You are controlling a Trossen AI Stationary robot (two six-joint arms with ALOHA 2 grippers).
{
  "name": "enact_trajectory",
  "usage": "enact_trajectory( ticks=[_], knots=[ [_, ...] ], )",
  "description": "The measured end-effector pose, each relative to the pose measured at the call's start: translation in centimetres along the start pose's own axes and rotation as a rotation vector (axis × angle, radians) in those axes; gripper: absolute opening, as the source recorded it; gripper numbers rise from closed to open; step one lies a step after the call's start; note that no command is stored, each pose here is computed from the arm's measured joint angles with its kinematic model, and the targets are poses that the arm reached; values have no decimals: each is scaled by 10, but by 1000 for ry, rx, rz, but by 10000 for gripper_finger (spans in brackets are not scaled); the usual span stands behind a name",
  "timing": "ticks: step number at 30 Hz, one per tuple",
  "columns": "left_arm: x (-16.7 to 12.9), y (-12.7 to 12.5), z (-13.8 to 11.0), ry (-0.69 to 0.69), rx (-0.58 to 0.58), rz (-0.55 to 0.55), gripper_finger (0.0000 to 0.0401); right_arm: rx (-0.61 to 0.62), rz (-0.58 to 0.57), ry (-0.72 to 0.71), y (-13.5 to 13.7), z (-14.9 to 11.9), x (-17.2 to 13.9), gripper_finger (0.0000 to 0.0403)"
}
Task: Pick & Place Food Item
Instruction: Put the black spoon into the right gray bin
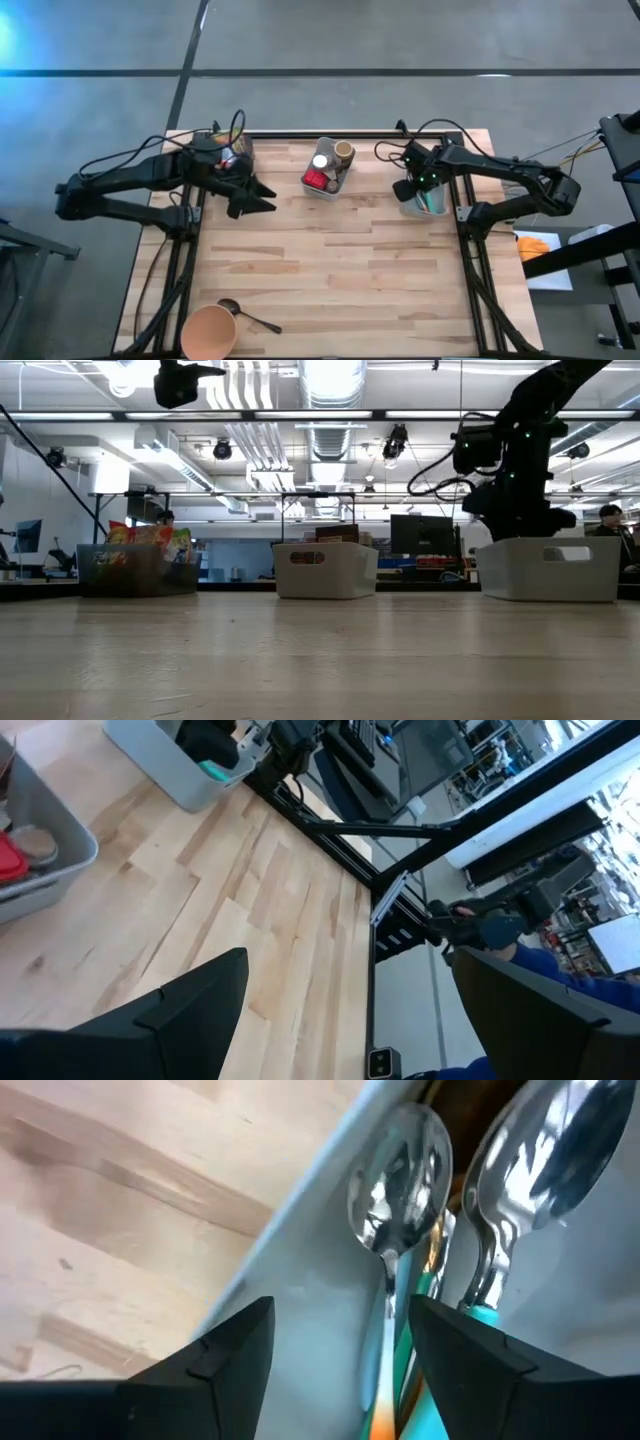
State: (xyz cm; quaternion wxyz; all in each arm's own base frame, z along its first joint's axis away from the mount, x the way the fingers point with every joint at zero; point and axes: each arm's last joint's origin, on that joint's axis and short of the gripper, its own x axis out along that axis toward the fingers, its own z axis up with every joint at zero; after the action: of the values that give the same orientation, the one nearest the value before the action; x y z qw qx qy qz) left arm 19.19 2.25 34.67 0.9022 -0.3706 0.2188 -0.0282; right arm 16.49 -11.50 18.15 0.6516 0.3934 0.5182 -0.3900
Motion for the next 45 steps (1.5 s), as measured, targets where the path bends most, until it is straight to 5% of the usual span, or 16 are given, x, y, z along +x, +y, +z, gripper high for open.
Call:
enact_trajectory(
  ticks=[13, 24, 30, 37, 45],
  knots=[
    [7, -4, -2, 103, 98, 12, 348, -115, 55, -42, 22, -2, -46, 231],
    [10, -13, -34, 328, 187, 35, 246, -103, 158, -117, 35, -22, -80, 231],
    [22, -31, -64, 508, 349, -29, 235, -67, 182, -121, 38, -27, -84, 231],
    [45, -46, -112, 705, 732, 53, 235, -37, 189, -104, 44, -33, -83, 231],
    [76, -53, -154, 874, 805, 60, 235, -34, 197, -80, 51, -40, -82, 231]
  ],
)
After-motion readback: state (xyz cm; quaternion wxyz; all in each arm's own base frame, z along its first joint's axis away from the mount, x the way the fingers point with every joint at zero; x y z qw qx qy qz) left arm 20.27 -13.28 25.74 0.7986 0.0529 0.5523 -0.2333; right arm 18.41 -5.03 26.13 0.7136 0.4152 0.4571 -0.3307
